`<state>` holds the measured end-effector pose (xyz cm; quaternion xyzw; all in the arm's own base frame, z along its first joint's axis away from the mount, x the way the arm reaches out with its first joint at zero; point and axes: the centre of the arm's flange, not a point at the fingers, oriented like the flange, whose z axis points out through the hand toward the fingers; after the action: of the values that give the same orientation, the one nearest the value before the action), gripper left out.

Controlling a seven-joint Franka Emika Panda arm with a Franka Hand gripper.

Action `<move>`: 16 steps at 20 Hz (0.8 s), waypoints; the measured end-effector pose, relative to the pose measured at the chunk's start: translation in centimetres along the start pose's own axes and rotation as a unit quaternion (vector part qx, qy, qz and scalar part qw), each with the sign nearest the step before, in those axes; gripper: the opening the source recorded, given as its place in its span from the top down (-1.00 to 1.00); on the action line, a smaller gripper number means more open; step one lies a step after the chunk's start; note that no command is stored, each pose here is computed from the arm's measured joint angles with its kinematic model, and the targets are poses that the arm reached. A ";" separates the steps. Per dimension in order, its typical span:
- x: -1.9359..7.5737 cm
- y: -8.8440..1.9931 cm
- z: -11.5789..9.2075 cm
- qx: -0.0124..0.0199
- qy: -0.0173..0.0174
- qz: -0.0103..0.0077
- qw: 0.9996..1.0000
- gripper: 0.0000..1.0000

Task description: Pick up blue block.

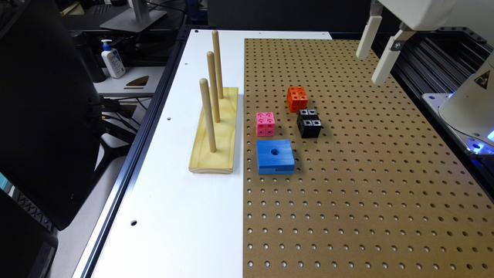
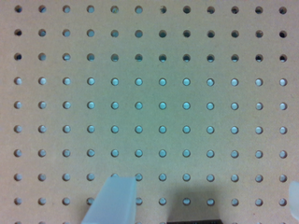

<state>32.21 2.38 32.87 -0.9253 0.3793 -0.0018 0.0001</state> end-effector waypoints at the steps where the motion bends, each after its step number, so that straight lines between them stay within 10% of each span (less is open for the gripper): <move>1: 0.00 0.0 0.0 0.000 0.000 0.000 1.000 -1.00; 8: 0.05 0.0 -0.3 0.003 0.003 0.000 1.000 -1.00; 16: 0.93 -1.2 -1.4 0.013 0.011 -0.001 1.000 -1.00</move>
<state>33.69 2.55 34.30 -0.9254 0.3785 -0.0169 0.0080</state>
